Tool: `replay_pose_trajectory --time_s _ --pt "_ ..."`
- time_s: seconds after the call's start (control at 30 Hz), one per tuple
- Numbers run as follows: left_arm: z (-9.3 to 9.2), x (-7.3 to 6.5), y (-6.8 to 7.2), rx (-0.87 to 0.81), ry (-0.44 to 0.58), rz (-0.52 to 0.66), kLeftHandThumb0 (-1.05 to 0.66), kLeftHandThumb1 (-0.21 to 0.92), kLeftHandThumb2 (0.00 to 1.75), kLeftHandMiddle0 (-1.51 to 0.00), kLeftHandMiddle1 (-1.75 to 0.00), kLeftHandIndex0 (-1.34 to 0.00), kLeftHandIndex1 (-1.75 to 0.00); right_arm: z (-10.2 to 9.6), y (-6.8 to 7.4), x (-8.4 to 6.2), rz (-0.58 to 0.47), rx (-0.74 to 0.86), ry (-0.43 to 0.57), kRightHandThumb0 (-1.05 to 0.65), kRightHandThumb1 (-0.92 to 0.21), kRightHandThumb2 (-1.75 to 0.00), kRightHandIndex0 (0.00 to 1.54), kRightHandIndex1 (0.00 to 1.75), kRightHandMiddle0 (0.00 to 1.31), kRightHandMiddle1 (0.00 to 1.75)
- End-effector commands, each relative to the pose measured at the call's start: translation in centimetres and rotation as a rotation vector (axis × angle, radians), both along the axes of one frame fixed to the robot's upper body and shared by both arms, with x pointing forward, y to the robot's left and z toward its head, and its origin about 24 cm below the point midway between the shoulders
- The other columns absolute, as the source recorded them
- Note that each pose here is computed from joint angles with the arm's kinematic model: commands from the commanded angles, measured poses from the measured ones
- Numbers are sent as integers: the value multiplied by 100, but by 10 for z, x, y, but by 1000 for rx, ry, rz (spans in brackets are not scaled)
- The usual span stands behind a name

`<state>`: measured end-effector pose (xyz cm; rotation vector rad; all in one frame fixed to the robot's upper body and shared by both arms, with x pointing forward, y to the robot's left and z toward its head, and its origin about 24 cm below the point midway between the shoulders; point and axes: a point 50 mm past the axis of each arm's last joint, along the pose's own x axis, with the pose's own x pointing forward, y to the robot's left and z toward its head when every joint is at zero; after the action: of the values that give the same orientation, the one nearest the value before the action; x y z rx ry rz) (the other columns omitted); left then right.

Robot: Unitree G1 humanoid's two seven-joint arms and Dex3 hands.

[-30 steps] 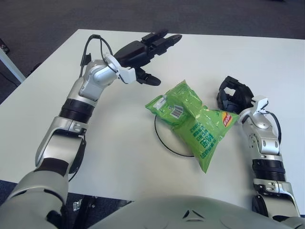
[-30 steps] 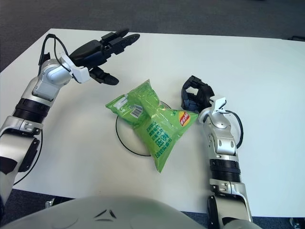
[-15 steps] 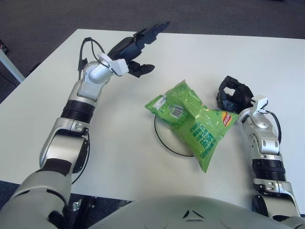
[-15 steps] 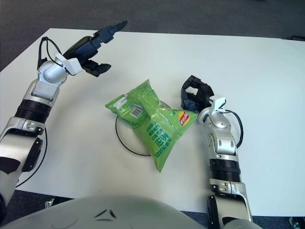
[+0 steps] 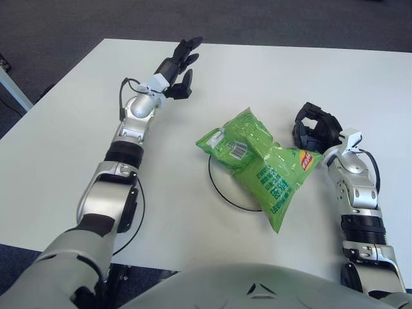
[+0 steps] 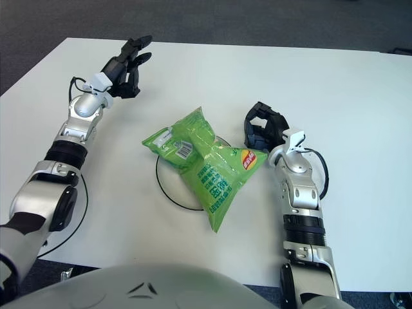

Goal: Put the snack into the plate.

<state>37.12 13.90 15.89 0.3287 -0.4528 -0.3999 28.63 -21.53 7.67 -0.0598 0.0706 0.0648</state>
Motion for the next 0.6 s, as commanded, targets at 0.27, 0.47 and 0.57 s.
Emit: replay_pose_trajectory --time_s 0.27,0.47,0.57 --pt "-24 -12 -9 -332 216 144 -85 92 111 -58 -138 0 -111 -27 -2 -10 -14 -31 148 -46 -39 -123 124 175 56 175" --pt "-58 -14 0 -429 329 253 -73 92 107 -89 -170 -10 -154 -27 -2 -9 -16 -35 147 -46 -38 -125 126 175 57 175" --pt "-67 -16 5 -495 367 274 -64 92 99 -104 -173 -32 -168 -28 -2 -9 -19 -43 149 -46 -38 -125 126 175 57 175"
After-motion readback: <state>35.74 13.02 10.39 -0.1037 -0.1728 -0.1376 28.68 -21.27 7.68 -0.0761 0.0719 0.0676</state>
